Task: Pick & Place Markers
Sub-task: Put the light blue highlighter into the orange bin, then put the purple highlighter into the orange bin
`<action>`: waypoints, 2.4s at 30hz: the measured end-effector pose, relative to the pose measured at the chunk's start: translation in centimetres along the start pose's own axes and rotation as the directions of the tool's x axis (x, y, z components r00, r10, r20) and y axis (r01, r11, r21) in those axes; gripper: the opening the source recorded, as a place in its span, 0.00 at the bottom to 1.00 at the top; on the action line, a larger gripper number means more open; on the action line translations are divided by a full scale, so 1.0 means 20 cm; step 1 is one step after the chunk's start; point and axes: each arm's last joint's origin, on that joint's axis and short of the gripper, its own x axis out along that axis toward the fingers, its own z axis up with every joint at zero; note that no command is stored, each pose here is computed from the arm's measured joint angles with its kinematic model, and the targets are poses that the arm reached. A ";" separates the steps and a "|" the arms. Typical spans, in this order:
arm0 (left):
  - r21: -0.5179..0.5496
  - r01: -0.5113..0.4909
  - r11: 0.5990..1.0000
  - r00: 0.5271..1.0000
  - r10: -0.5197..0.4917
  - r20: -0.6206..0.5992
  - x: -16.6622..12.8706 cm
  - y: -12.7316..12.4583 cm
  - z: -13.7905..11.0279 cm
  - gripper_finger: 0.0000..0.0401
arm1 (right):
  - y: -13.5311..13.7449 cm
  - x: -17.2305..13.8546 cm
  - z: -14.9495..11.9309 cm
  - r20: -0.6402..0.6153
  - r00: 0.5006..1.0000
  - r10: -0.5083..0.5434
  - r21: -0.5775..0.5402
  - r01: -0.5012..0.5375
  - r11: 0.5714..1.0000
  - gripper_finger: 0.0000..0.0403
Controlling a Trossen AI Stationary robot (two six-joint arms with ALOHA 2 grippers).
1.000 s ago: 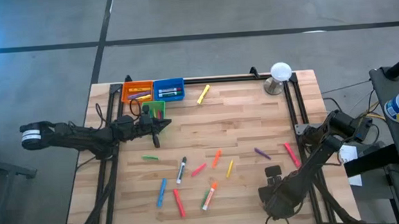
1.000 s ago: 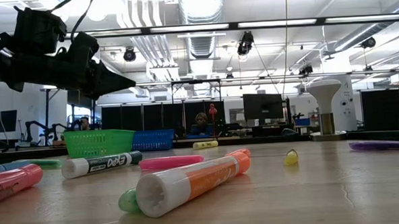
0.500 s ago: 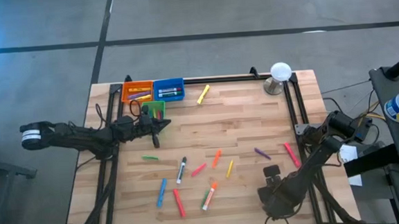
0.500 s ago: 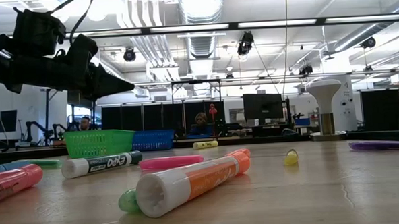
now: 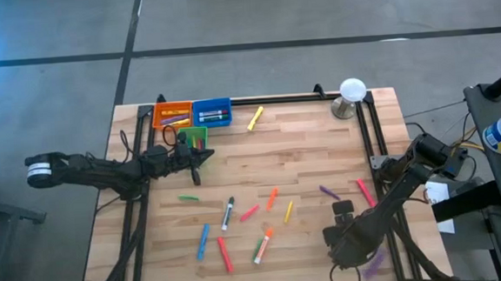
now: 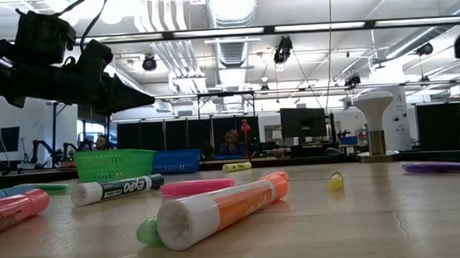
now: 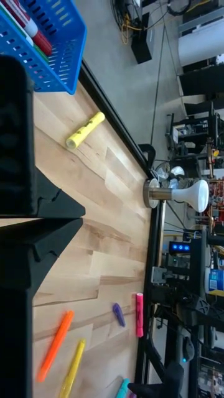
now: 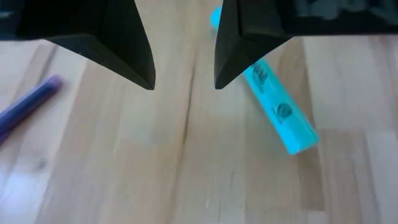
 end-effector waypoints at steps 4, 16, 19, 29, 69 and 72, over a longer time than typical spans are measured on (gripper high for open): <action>0.000 0.000 1.000 1.000 0.000 -0.003 0.00 0.00 0.00 0.00 | 0.03 0.02 -0.05 -0.059 0.998 0.030 0.025 -0.028 0.999 0.40; 0.001 0.000 1.000 1.000 0.000 -0.017 0.00 0.00 -0.01 0.00 | 0.08 0.13 -0.23 -0.195 0.980 0.041 0.059 -0.030 0.998 0.40; 0.001 0.000 1.000 1.000 0.000 -0.018 0.00 0.00 -0.01 0.00 | 0.09 0.15 -0.25 -0.191 0.980 0.050 0.060 -0.040 0.997 0.40; 0.001 0.000 1.000 1.000 0.000 -0.025 0.00 0.00 -0.01 0.00 | 0.09 0.18 -0.27 -0.172 0.982 0.072 0.076 -0.060 0.995 0.37; 0.045 -0.040 0.998 0.994 0.044 -0.097 0.00 0.01 -0.05 0.00 | 0.42 0.16 -0.36 -0.329 0.936 0.121 0.088 -0.097 0.991 0.70; 0.045 -0.042 0.998 0.994 0.046 -0.098 0.00 0.01 -0.05 0.00 | 0.42 0.17 -0.35 -0.295 0.950 0.100 0.094 -0.076 0.993 0.70</action>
